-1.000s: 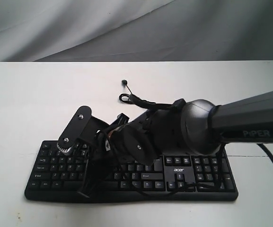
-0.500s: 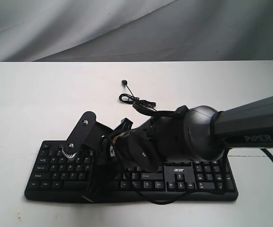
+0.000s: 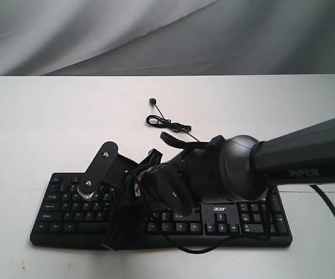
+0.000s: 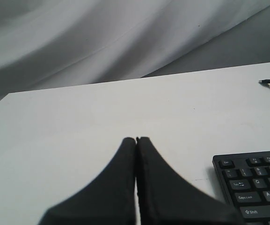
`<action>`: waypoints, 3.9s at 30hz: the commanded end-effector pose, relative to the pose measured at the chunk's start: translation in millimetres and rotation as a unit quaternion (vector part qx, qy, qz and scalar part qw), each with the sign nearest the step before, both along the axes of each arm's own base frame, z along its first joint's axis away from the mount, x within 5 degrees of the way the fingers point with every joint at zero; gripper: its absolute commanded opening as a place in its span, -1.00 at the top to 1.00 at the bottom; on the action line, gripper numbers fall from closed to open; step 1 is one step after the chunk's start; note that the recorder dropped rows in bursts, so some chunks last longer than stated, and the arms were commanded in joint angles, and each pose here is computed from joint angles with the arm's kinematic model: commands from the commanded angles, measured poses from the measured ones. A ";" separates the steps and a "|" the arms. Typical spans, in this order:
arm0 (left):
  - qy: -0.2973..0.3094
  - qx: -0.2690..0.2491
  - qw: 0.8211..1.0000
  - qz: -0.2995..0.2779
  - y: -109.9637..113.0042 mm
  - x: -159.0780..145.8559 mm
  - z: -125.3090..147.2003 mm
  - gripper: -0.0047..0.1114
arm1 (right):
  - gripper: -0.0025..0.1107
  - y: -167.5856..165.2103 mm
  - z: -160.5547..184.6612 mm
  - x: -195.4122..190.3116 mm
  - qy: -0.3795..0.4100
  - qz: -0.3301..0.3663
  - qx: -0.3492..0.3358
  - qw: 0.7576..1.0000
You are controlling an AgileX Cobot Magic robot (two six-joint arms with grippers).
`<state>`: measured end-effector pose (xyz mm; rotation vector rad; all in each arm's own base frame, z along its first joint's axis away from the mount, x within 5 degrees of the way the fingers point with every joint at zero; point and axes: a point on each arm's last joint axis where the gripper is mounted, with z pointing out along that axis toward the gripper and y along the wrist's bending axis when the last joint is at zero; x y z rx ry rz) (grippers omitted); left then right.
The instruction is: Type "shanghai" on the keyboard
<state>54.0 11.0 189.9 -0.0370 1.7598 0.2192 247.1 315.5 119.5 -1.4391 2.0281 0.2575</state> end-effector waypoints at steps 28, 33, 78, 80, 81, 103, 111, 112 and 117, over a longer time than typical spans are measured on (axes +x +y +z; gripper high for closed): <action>-0.005 -0.002 1.000 -0.004 -0.6 0.1 -0.4 0.92 | 0.96 0.9 32.6 3.5 -0.018 0.003 0.019 1.000; -0.005 -0.002 1.000 -0.004 -0.6 0.1 -0.4 0.92 | 0.96 18.7 46.9 12.9 -0.038 0.022 0.022 0.999; -0.005 -0.002 1.000 -0.004 -0.6 0.1 -0.4 0.92 | 0.96 89.5 -3.7 5.8 -0.003 0.055 0.018 0.998; -0.005 -0.002 1.000 -0.004 -0.6 0.1 -0.4 0.92 | 0.96 88.0 8.8 7.3 -0.012 0.057 0.024 0.998; -0.005 -0.002 1.000 -0.004 -0.6 0.1 -0.4 0.92 | 0.96 86.5 14.5 8.8 -0.016 0.057 0.026 0.998; -0.005 -0.002 1.000 -0.004 -0.6 0.1 -0.4 0.92 | 0.96 -31.0 36.3 8.0 -0.002 -0.026 -0.001 1.000; -0.005 -0.002 1.000 -0.004 -0.6 0.1 -0.4 0.92 | 0.96 -29.4 32.1 9.8 -0.007 -0.026 0.002 1.000; -0.005 -0.002 1.000 -0.004 -0.6 0.1 -0.4 0.92 | 0.96 -29.2 28.3 9.9 -0.004 -0.026 -0.002 1.000; -0.005 -0.002 1.000 -0.004 -0.6 0.1 -0.4 0.92 | 0.96 -26.6 15.4 12.8 -0.006 -0.028 0.000 1.000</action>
